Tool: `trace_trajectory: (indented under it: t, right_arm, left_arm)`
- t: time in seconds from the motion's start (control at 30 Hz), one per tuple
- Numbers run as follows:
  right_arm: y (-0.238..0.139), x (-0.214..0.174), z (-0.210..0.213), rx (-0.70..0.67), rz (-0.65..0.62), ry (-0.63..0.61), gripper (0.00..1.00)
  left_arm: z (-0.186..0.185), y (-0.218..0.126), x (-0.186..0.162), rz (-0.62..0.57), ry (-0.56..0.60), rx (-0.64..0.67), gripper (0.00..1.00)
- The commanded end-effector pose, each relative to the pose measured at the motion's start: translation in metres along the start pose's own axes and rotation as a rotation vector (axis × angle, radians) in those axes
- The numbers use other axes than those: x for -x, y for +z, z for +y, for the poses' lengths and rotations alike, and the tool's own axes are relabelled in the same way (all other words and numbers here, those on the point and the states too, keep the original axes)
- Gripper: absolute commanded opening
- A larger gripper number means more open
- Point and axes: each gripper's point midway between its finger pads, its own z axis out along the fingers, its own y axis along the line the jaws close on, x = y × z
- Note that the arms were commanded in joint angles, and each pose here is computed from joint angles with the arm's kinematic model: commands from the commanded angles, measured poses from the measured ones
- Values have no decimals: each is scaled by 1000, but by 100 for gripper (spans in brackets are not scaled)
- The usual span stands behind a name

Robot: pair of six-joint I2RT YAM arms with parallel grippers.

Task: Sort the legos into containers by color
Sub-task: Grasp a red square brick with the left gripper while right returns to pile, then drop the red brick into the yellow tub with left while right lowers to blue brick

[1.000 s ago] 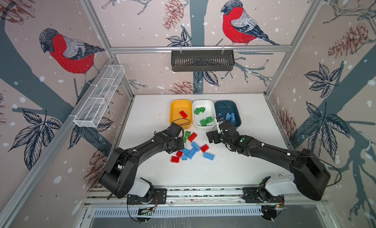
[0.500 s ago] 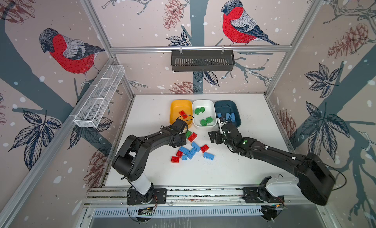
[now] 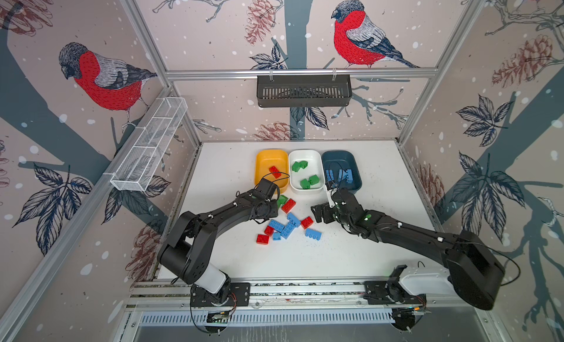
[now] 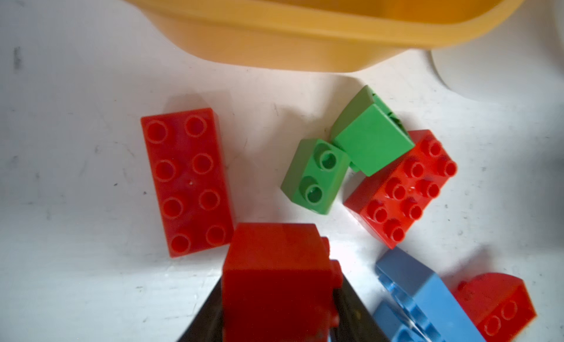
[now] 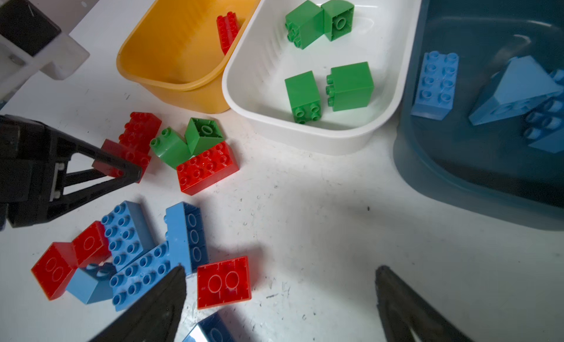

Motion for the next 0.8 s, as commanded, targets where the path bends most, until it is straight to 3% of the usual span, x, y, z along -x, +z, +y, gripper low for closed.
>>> trace_trajectory:
  t: [0.0,0.17,0.4,0.6,0.77]
  right_arm:
    - [1,-10,16,87,30,-40,95]
    - [2,-38,32,181,116,-38,91]
    - [7,-69,40,196,194,-52,85]
    - [12,-82,47,187,229,-93,85]
    - [16,-94,47,156,264,-136,83]
  left_arm:
    - [-16,-10,12,-41,-4,-74,40]
    - [-36,-32,37,-111,-1,-143,40]
    - [-45,-56,88,-254,-26,-155,38]
    - [-42,-57,128,-347,-69,-158,37]
    - [-38,-42,149,-353,-58,-127,37]
